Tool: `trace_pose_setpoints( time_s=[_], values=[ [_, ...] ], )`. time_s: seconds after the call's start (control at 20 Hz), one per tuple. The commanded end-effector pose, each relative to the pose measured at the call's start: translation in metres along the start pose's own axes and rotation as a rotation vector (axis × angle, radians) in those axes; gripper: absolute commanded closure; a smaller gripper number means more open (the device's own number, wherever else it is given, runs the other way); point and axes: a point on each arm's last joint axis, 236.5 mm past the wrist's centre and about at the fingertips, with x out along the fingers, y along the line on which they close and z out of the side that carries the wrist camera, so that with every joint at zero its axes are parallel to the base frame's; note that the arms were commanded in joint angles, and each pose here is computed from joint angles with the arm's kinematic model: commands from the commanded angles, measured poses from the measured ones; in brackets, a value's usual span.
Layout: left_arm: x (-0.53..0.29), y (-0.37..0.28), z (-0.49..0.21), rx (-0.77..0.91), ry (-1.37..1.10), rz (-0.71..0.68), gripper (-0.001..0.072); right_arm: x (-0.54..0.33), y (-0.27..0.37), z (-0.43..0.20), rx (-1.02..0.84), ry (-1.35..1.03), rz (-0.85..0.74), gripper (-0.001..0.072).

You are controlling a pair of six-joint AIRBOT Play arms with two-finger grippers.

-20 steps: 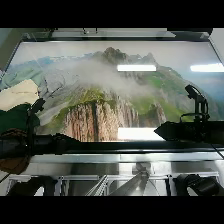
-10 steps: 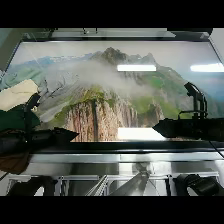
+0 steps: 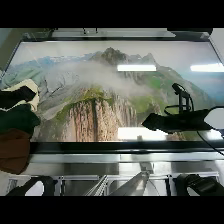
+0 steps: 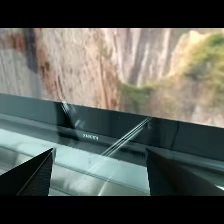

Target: Fold the shirts.

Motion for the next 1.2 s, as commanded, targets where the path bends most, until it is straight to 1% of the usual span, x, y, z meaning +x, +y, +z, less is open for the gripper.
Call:
trace_pose_setpoints(
  time_s=[0.0,0.1,0.15,0.3,0.45,0.7,0.8,0.85,0.9,0.95,1.0,1.05,1.1,1.15],
  values=[
    [0.078,0.051,0.018,-0.208,0.14,-0.104,0.0015,0.016,-0.006,0.015,0.021,-0.02,-0.012,0.0103],
    [0.112,0.035,0.024,-0.211,0.212,-0.265,0.0015,0.023,-0.008,0.022,0.031,-0.036,-0.014,0.0103],
    [0.125,0.028,0.028,-0.207,0.231,-0.321,0.0015,0.025,-0.009,0.025,0.035,-0.039,-0.016,0.0103],
    [0.158,0.02,0.045,-0.154,0.231,-0.34,0.0015,0.032,-0.012,0.028,0.044,-0.041,-0.021,0.0103],
    [0.176,-0.003,0.059,-0.086,0.225,-0.367,0.0015,0.036,-0.014,0.031,0.051,-0.04,-0.026,0.0103],
    [0.194,-0.048,0.025,0.006,0.389,-0.455,0.0015,0.041,-0.017,0.033,0.058,-0.04,-0.03,0.0103],
    [0.203,-0.039,0.005,0.03,0.459,-0.409,0.0016,0.041,-0.017,0.033,0.058,-0.039,-0.031,0.0104],
    [0.206,-0.032,-0.002,0.045,0.484,-0.383,0.015,0.041,-0.016,0.033,0.058,-0.039,-0.03,0.0103],
    [0.207,-0.029,-0.007,0.053,0.502,-0.373,0.0517,0.041,-0.017,0.033,0.058,-0.039,-0.031,0.0103],
    [0.207,-0.029,-0.008,0.054,0.507,-0.379,0.0705,0.041,-0.017,0.033,0.057,-0.039,-0.031,0.0107],
    [0.204,-0.035,-0.005,0.046,0.501,-0.399,0.0706,0.041,-0.016,0.033,0.058,-0.039,-0.03,0.0212],
    [0.197,-0.046,0.0,0.034,0.496,-0.447,0.0706,0.041,-0.017,0.033,0.058,-0.039,-0.03,0.0424],
    [0.183,-0.066,0.009,0.02,0.492,-0.533,0.0706,0.041,-0.016,0.033,0.057,-0.04,-0.03,0.0655],
    [0.16,-0.094,0.021,0.015,0.488,-0.649,0.0707,0.04,-0.016,0.033,0.053,-0.041,-0.029,0.0694]
  ],
)
